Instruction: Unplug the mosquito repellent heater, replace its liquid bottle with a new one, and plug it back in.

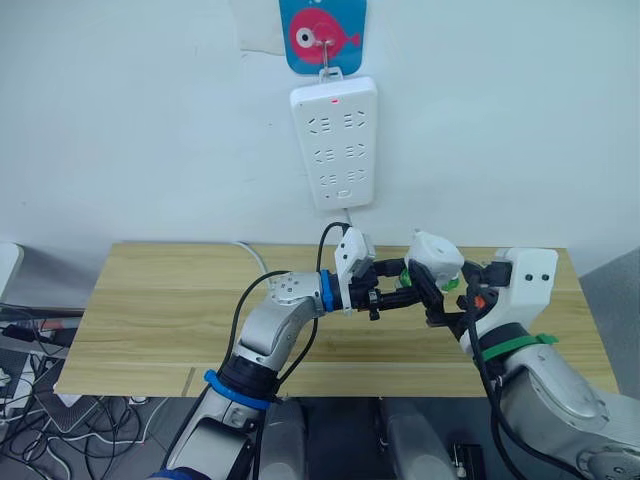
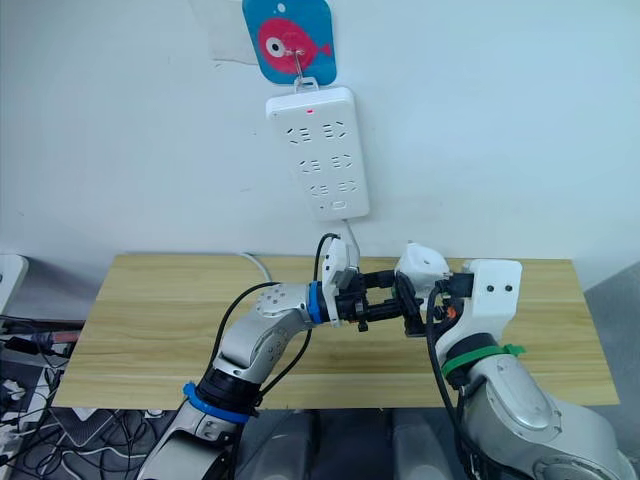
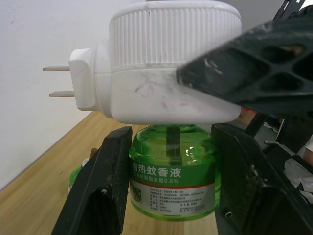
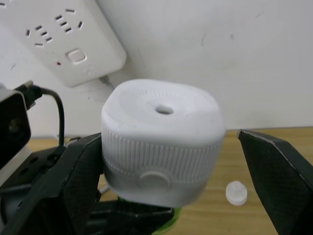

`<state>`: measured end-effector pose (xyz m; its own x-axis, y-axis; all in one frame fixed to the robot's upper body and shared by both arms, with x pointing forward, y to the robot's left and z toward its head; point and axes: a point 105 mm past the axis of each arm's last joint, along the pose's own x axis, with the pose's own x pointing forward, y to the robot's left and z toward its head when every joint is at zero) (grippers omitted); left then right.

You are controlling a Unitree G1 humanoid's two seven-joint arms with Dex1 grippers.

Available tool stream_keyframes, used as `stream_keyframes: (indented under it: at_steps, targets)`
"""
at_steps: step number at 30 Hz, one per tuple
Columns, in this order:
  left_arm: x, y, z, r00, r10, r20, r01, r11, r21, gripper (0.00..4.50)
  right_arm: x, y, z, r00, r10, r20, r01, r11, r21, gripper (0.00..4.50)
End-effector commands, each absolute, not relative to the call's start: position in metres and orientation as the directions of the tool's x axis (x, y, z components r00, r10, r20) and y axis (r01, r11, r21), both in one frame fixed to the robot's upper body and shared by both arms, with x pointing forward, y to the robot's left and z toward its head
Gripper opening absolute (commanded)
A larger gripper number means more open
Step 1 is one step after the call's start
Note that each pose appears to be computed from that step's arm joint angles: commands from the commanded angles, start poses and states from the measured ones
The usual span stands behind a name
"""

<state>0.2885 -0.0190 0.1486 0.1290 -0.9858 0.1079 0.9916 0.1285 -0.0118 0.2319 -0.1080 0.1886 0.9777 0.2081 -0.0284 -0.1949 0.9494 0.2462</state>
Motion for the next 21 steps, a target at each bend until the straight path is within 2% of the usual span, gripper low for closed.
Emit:
stream_keyframes:
  at_steps: [1,6,9,12,19,20,21]
  targets:
    - [0.276,-0.023,0.163,0.08,-0.984,0.158,0.996,0.087,0.036,2.22,0.227,-0.106,0.195,0.981,0.191,0.024,-0.191,0.944,0.269,4.46]
    - [0.277,-0.025,0.165,0.088,-0.982,0.169,0.994,0.097,0.044,2.22,0.227,-0.106,0.194,0.986,0.162,0.038,-0.165,0.932,0.324,4.46]
    - [0.275,-0.026,0.164,0.083,-0.982,0.168,0.995,0.092,0.047,2.22,0.228,-0.105,0.196,0.985,0.162,0.054,-0.171,0.935,0.31,3.86]
    - [0.275,-0.026,0.163,0.081,-0.983,0.165,0.995,0.089,0.045,2.22,0.229,-0.103,0.197,0.982,0.173,0.07,-0.186,0.939,0.289,2.93]
    - [0.274,-0.024,0.159,0.055,-0.988,0.144,0.998,0.058,0.023,2.22,0.232,-0.105,0.203,0.979,0.174,0.106,-0.196,0.948,0.251,2.93]
    - [0.273,-0.021,0.16,0.046,-0.989,0.142,0.999,0.049,0.015,2.93,0.233,-0.107,0.203,0.98,0.166,0.108,-0.188,0.951,0.247,2.93]
    - [0.272,-0.017,0.161,0.035,-0.99,0.137,0.999,0.038,0.019,3.2,0.233,-0.11,0.203,0.982,0.156,0.11,-0.179,0.954,0.243,2.93]
